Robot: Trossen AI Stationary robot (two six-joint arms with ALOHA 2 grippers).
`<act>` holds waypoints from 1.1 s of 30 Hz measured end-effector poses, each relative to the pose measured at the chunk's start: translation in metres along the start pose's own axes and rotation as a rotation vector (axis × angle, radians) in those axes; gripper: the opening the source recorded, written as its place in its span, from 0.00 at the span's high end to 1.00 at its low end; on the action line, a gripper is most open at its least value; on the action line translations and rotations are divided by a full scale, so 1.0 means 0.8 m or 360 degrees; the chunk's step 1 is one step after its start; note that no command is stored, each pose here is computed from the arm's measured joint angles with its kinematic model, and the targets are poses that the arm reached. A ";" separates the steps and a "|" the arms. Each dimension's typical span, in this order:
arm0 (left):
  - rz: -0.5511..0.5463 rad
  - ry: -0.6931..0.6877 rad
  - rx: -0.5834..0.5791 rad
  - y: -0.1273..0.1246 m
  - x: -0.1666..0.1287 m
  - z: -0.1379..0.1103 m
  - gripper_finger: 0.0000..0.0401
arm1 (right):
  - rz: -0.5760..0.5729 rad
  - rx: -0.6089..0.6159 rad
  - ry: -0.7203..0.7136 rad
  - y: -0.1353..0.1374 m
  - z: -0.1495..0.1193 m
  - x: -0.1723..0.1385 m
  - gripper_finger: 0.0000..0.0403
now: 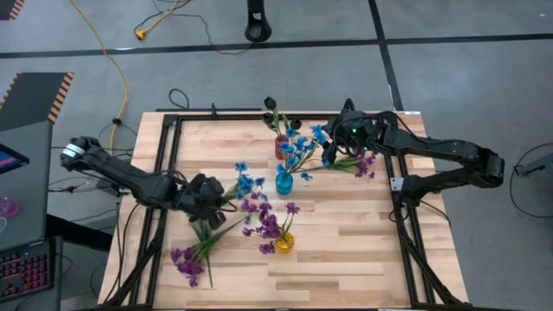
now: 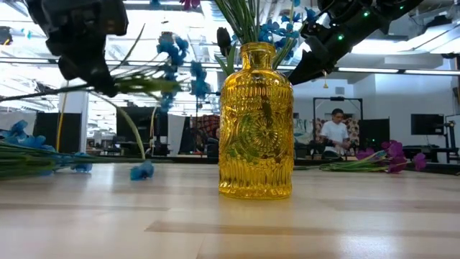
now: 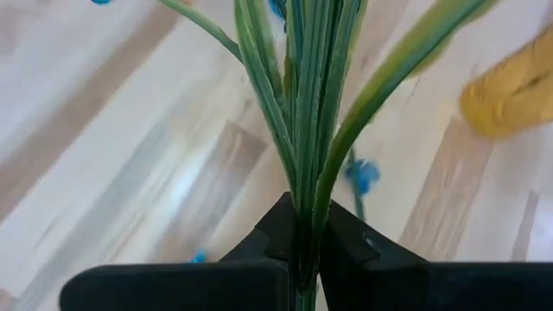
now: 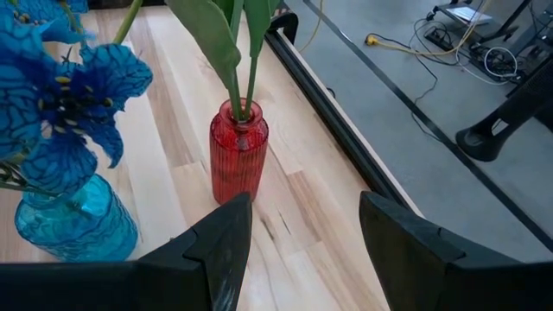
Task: Sort flowers into vase by color
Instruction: Put the right blue flower into the blue crystal vase
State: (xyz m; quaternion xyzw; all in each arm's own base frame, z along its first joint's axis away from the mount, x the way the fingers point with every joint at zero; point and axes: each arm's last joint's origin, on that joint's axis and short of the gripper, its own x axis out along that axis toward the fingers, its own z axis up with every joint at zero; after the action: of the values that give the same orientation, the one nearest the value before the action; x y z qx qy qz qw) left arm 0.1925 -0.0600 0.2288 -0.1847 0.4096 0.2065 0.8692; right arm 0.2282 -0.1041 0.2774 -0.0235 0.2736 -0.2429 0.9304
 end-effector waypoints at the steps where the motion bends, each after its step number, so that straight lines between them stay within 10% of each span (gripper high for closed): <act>1: -0.0006 -0.0022 -0.0012 0.002 -0.004 0.001 0.96 | 0.0000 -0.0006 0.0000 0.000 0.000 0.000 0.40; 22: 0.0267 -0.0885 -0.0264 0.051 -0.077 0.034 0.96 | -0.0001 -0.0017 -0.0006 0.000 0.000 0.000 0.40; 33: 0.0432 -0.1222 -0.0300 0.036 -0.047 0.041 0.96 | 0.0000 -0.0018 -0.0006 0.000 0.000 0.000 0.40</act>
State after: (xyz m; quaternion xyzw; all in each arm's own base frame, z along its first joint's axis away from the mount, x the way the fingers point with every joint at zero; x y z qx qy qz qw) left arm 0.1765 -0.0277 0.2737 -0.1173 0.0556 0.4096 0.9030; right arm 0.2284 -0.1042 0.2777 -0.0291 0.2733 -0.2414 0.9307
